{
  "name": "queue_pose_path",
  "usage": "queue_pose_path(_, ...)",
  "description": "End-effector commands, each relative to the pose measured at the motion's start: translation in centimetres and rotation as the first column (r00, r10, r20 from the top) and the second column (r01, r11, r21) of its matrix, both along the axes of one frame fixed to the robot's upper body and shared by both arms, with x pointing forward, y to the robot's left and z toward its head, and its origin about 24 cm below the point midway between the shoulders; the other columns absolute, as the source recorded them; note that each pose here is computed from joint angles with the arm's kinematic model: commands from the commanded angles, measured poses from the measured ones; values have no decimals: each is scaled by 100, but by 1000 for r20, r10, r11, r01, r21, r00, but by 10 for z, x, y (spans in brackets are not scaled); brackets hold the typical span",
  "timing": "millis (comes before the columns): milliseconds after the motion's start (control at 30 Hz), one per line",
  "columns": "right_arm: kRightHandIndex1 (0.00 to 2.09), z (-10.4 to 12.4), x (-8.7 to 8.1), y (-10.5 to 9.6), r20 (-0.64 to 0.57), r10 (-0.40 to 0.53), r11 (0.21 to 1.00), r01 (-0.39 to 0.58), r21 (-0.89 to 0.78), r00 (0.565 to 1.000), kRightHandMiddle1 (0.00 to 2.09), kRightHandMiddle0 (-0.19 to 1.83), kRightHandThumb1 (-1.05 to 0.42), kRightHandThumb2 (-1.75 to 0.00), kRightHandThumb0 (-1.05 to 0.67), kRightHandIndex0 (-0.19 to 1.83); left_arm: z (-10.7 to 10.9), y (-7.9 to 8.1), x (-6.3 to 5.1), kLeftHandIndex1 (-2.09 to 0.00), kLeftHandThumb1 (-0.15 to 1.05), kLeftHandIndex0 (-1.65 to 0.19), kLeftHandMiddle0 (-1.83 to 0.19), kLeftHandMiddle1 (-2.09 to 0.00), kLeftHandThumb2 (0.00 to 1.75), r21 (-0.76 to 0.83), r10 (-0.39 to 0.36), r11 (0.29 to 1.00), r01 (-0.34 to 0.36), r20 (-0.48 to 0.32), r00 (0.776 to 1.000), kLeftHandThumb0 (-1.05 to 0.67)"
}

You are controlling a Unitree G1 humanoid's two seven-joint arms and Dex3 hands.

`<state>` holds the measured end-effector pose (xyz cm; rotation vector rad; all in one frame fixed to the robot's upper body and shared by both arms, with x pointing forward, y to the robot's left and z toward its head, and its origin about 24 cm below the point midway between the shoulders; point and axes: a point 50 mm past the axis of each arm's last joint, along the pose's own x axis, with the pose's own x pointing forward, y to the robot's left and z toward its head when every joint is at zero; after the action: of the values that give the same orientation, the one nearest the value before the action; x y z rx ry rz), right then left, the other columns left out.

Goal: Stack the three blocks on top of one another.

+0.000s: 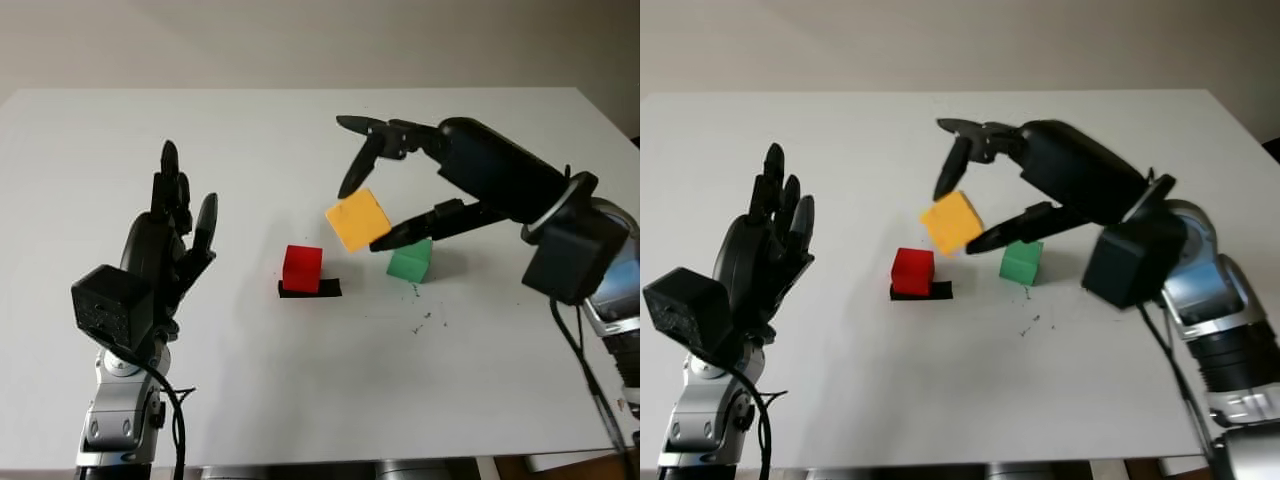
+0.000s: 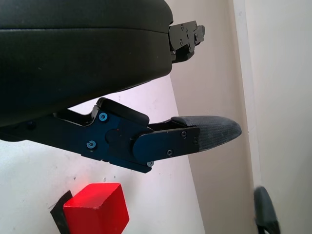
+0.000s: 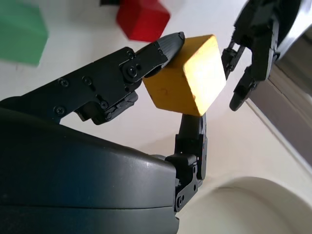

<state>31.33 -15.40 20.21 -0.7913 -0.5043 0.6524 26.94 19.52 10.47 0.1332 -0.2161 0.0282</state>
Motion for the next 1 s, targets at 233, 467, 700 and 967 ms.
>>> queue_pose_path(233,3,-9,11,23,-254,-101,988,127,88,962,144,32,-96,-5,-42,17,3,2,-4,-3,105,19,19,-4,54,17,12,1000,-12,24,1000,-75)
queue_pose_path(467,4,-31,15,34,-368,-117,969,187,159,922,155,29,-96,-5,-42,17,2,1,-4,-4,105,19,18,-5,53,16,21,1000,-21,19,1000,-77)
queue_pose_path(700,4,-53,12,43,-496,-155,931,294,216,854,159,26,-96,-6,-42,16,3,1,-4,-4,105,19,18,-5,52,18,19,1000,-19,22,1000,-79)
queue_pose_path(967,4,-65,7,48,-585,-158,918,336,208,795,163,17,-100,-6,-39,13,3,2,-3,-3,105,19,19,-5,53,25,17,1000,-18,19,1000,-79)
